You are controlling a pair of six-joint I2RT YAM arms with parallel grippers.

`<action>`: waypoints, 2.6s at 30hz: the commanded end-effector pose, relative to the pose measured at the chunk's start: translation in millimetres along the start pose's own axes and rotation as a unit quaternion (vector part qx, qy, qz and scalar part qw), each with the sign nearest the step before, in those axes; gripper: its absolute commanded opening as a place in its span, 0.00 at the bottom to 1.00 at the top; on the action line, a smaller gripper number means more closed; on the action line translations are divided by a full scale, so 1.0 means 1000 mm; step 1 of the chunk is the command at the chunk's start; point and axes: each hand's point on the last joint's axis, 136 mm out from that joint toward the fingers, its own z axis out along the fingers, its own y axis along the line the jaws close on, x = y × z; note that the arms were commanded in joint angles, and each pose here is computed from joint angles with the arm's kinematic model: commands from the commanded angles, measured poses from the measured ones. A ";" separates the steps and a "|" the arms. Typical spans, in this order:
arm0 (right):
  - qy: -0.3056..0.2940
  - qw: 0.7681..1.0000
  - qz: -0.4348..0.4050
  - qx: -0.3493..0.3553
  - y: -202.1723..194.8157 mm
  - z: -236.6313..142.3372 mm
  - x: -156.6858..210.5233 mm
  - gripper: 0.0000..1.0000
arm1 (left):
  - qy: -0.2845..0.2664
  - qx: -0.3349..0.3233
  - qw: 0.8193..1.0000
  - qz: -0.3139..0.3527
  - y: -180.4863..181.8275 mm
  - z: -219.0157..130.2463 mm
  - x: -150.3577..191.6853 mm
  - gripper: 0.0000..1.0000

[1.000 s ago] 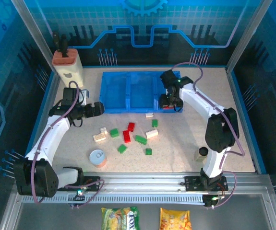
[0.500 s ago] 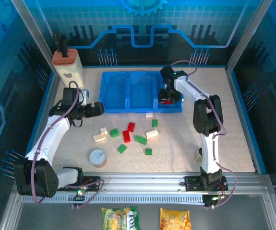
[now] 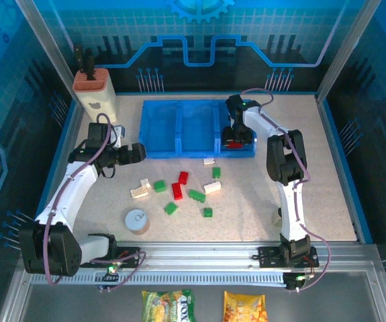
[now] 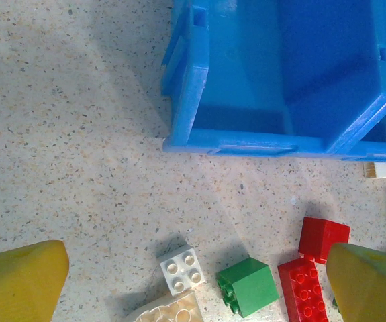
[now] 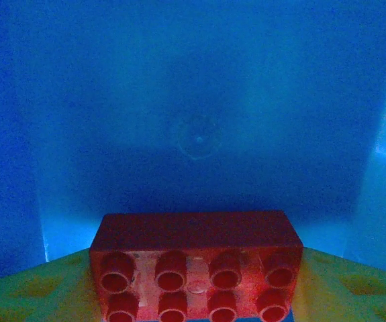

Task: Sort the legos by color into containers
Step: Place the lego in the container, then pick up the lego from the center of the table.

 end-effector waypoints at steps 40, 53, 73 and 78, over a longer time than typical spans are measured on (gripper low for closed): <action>-0.028 0.999 -0.032 -0.018 0.030 -0.104 0.161 0.72 | 0.144 -0.074 0.985 -0.054 -0.029 0.014 0.059 0.76; -0.019 0.999 -0.035 -0.011 0.025 -0.100 0.183 0.71 | 0.166 -0.128 0.972 -0.109 -0.052 0.053 0.096 0.64; -0.018 0.999 -0.036 -0.007 0.021 -0.102 0.188 0.71 | 0.227 -0.148 0.956 -0.112 -0.047 0.096 0.141 0.59; -0.015 0.999 -0.039 -0.004 0.022 -0.101 0.189 0.71 | 0.231 -0.145 0.956 -0.109 -0.048 0.099 0.143 0.52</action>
